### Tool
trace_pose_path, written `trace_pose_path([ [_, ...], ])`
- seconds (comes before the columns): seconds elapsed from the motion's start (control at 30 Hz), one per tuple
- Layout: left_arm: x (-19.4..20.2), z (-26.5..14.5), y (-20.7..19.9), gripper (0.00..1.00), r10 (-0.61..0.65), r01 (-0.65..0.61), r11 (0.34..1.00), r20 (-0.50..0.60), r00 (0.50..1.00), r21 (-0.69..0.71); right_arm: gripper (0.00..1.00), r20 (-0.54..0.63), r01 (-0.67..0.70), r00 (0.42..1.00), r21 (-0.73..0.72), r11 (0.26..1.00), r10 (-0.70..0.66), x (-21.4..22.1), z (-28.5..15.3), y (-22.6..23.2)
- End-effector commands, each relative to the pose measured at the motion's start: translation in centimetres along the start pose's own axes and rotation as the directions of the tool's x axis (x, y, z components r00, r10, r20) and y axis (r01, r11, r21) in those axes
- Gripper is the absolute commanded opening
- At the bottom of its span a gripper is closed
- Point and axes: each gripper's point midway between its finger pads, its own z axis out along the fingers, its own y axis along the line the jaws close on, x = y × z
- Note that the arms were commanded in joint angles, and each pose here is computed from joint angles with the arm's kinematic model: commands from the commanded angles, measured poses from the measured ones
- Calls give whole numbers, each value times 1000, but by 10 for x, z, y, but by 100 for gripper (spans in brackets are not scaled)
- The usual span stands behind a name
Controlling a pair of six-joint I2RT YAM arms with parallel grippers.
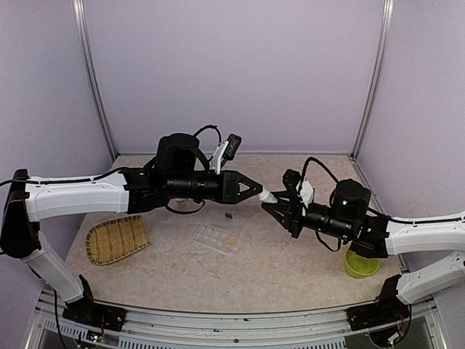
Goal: Sort the pills into containers
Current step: Close the lid of the pill bottle.
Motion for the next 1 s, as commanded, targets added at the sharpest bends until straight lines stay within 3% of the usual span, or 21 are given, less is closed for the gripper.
trace_pose_path([
  [0.0, 5, 8, -11, 16, 23, -22, 998, -23, 999, 50, 5, 50, 12, 999, 7, 1000, -12, -19, 1, 0],
  [0.37, 15, 15, -10, 17, 23, -19, 998, -73, 997, 65, 5, 81, 67, 995, -24, 997, -64, -25, -6, 7],
  [0.7, 31, 22, -9, 17, -27, 41, 995, -143, 989, 96, 5, 63, 147, 986, 74, 986, -152, -25, -9, -4],
  [0.97, 30, 18, -16, 17, 41, -26, 992, -117, 992, 124, 4, 81, 68, 994, 30, 997, -70, -33, -9, 4],
])
